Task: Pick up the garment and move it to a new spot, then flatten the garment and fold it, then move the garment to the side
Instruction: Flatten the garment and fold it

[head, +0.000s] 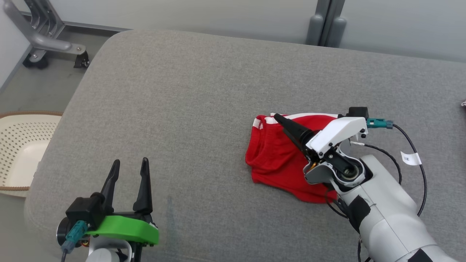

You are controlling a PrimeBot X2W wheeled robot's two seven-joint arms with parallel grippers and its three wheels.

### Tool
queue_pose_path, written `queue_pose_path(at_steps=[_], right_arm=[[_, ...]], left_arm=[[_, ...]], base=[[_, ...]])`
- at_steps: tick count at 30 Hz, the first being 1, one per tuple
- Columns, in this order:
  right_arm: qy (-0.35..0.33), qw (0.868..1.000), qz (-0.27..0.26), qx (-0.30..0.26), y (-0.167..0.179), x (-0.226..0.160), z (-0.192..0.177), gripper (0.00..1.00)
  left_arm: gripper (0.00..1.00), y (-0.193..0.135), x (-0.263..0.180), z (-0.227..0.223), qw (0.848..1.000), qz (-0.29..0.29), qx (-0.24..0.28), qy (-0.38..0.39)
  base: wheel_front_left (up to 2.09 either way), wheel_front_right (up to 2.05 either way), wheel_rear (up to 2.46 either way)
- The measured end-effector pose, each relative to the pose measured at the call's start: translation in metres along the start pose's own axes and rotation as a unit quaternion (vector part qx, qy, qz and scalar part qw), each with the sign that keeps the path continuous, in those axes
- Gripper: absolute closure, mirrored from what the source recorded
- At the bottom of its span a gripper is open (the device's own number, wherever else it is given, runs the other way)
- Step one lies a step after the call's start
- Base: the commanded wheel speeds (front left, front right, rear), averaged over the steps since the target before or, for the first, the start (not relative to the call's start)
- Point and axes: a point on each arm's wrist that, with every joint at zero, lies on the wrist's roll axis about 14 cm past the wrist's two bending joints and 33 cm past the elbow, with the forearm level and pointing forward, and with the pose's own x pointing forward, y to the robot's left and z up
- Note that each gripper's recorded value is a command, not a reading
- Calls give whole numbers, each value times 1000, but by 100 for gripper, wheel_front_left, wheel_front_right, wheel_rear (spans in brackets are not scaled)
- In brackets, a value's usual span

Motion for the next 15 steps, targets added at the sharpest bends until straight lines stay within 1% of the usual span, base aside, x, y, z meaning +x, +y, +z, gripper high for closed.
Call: queue_pose_path(at_steps=[3, 5, 9, 12, 15], right_arm=[[-20, 999, 30, -6, 19, -3, 6, 0], [-44, 997, 60, -18, 39, -8, 16, 0], [-86, 991, 91, -50, 58, -27, 35, 0], [-129, 982, 112, -84, 72, -48, 54, 0], [-164, 971, 112, -129, 75, -70, 70, 0]], left_arm=[[0, -3, 2, 1, 1000, -5, -1, -2], [0, -7, 4, 1, 1000, -11, 0, -3], [0, -13, 8, 3, 1000, -22, 2, -7], [0, -21, 13, 7, 999, -35, 6, -14], [0, -29, 17, 10, 999, -47, 11, -19]], base=[[0, 0, 0], [0, 0, 0], [0, 0, 0], [0, 0, 0], [0, 0, 0]])
